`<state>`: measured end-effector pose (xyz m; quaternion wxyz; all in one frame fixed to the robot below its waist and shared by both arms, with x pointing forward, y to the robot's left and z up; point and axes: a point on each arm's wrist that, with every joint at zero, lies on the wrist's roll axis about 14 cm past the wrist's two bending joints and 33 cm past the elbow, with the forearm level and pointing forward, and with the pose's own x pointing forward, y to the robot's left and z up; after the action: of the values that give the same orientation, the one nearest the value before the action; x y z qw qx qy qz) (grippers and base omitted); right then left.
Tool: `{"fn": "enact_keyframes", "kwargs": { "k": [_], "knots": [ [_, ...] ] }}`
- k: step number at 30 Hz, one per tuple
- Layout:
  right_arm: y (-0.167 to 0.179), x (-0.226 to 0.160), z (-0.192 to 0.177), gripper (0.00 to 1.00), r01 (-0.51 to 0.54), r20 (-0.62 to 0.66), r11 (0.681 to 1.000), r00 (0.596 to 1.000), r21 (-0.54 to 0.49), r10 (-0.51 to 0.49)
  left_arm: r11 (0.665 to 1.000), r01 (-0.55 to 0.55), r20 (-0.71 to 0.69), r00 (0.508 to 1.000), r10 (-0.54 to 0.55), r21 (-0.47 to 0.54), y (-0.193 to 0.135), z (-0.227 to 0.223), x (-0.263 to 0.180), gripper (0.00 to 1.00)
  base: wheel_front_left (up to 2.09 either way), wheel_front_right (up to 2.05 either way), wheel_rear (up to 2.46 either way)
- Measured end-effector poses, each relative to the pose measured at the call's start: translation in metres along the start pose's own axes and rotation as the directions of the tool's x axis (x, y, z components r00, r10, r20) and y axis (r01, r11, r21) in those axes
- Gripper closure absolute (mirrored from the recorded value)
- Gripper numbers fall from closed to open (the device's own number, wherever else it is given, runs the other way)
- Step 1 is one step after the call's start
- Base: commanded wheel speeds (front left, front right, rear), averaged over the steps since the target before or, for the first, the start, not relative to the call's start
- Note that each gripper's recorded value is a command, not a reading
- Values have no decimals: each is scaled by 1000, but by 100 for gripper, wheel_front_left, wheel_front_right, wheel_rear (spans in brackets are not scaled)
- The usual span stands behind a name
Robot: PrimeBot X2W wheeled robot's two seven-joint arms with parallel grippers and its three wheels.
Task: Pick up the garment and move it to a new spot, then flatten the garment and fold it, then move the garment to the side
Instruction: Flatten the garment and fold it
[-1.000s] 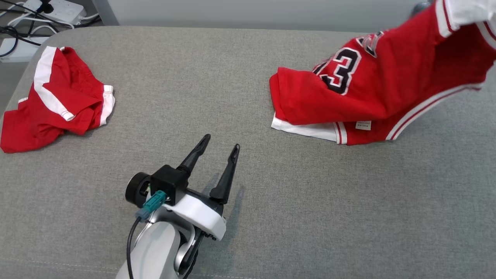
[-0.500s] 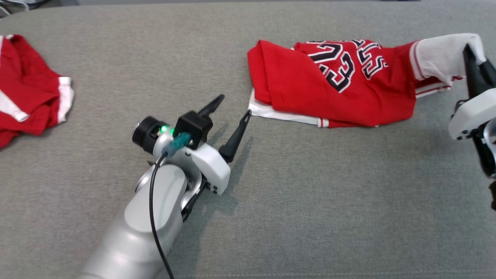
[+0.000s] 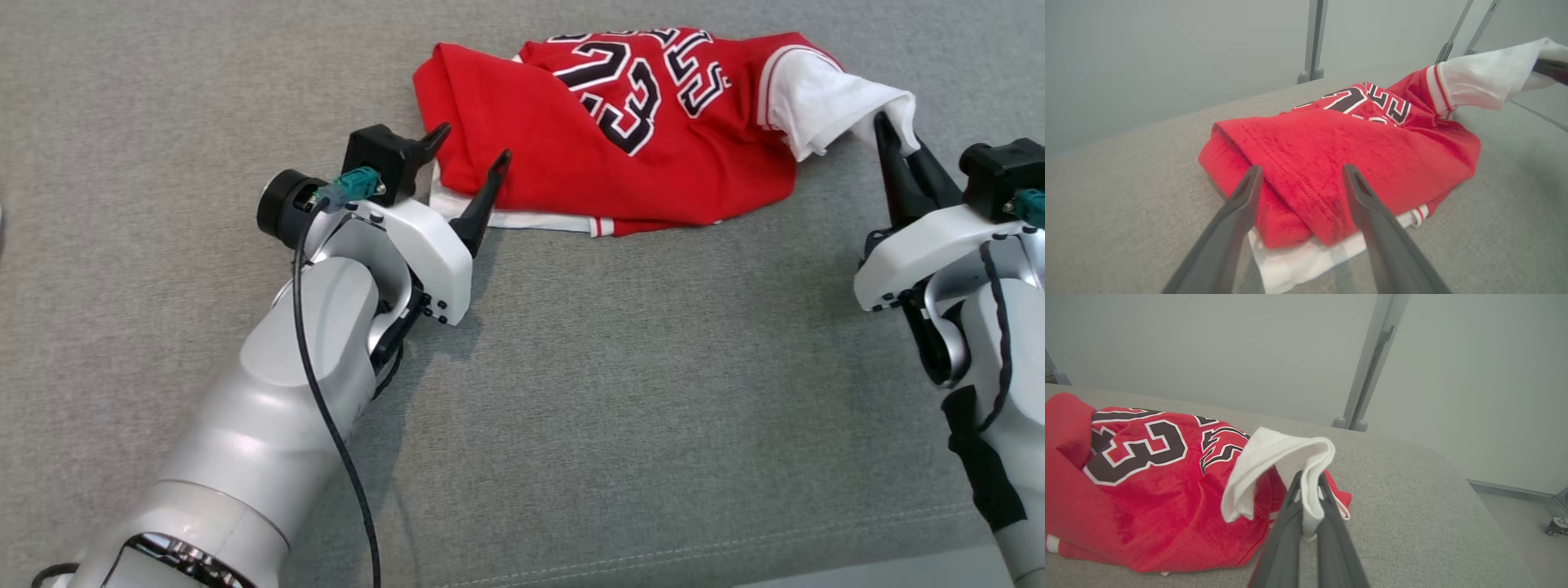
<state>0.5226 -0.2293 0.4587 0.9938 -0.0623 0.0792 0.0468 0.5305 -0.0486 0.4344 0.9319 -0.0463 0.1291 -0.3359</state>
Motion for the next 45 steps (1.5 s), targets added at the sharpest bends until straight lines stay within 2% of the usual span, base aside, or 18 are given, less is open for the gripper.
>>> {"fn": "enact_keyframes", "kwargs": {
  "k": [1,3,4,6,9,10,15,16,17,18,27,28,30,31,32,35,41,45],
  "knots": [
    [1,0,-1,100,0,1,1000,1000,4,0,1000,1,-19,1000,-1,0,0,-4,2,0,0,0,0],
    [2,0,-1,100,1,4,1000,1000,11,-1,1000,-8,-51,999,7,-23,2,-13,6,12,0,0,0],
    [3,-1,-2,100,3,5,1000,1000,17,-3,999,-9,-63,998,7,-34,2,-18,7,23,0,0,0],
    [4,0,-5,100,3,1,1000,1000,21,-3,998,-6,-83,997,0,-63,0,-25,9,52,0,0,0],
    [4,3,-2,100,3,14,1000,1000,28,-4,995,5,-91,996,-14,-100,-5,-31,11,76,0,0,0],
    [3,4,-2,100,4,16,1000,1000,28,-4,994,6,-95,995,-17,-111,-6,-33,12,75,0,0,0],
    [7,6,-4,100,-7,11,1000,1000,26,7,993,8,-139,990,-25,-118,-8,-47,10,50,0,0,0],
    [7,7,-4,100,-8,13,1000,1000,28,7,993,3,-144,989,-21,-119,-7,-49,9,27,0,0,0],
    [8,8,-3,100,-8,14,1000,1000,30,8,993,1,-147,989,-18,-119,-6,-50,9,7,0,0,0],
    [8,8,-3,100,-9,13,1000,1000,30,8,993,-1,-142,990,-16,-120,-6,-51,9,0,0,0,0],
    [11,8,0,100,-17,18,999,1000,29,17,987,18,-118,992,-37,-159,-15,-45,12,0,0,0,0],
    [11,7,0,100,-19,18,999,1000,31,18,984,25,-112,993,-45,-176,-19,-44,13,2,0,0,0],
    [10,6,-1,100,-16,14,999,1000,35,15,981,25,-109,993,-47,-194,-20,-43,13,22,0,0,0],
    [10,5,-2,100,-15,11,999,1000,34,14,980,28,-111,993,-50,-195,-22,-43,13,22,0,0,0],
    [9,4,-3,100,-14,8,999,1000,33,13,979,29,-109,993,-52,-201,-23,-42,13,35,0,0,0],
    [8,3,-2,100,-10,9,999,1000,39,10,975,30,-106,993,-55,-220,-25,-41,13,100,0,0,0],
    [11,6,7,100,-19,35,999,999,44,18,971,33,-46,998,-45,-238,-24,-25,14,100,0,0,0],
    [13,8,22,100,-29,76,999,997,44,25,972,11,60,998,3,-235,-4,18,15,100,0,0,0]
  ]
}}
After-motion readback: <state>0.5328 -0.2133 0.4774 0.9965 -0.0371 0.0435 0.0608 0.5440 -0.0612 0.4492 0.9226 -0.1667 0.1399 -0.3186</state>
